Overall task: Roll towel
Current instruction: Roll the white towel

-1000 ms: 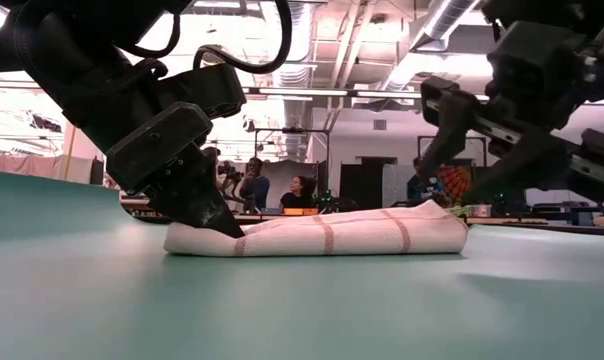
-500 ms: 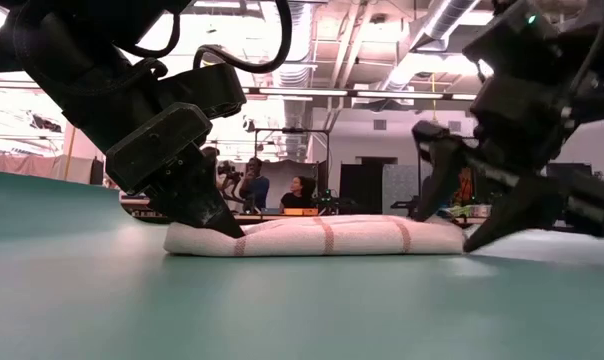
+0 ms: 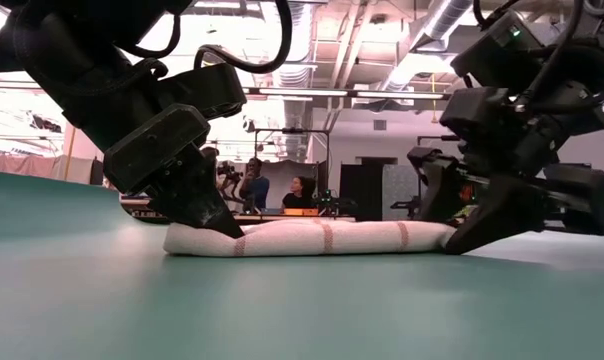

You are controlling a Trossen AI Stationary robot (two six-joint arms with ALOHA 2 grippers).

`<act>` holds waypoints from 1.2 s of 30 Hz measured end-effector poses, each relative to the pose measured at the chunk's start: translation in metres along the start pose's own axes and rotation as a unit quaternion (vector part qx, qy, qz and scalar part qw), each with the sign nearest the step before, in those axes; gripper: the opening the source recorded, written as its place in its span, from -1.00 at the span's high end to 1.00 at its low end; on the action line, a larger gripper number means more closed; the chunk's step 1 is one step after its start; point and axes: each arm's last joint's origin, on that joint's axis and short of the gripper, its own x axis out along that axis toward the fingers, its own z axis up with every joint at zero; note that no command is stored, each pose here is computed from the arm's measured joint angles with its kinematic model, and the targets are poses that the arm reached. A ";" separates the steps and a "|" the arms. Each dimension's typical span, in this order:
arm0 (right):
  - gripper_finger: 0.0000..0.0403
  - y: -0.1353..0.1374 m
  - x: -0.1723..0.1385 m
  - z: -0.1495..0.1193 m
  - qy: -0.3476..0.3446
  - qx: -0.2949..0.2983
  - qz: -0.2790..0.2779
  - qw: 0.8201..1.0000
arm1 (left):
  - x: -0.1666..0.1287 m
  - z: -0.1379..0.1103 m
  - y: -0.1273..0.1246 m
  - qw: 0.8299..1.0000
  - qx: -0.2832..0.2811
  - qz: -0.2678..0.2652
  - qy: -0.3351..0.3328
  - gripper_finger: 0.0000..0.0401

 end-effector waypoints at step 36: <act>0.87 0.009 -0.003 0.035 0.004 0.120 0.096 0.988 | -0.050 0.015 -0.016 0.989 0.104 -0.001 -0.108 1.00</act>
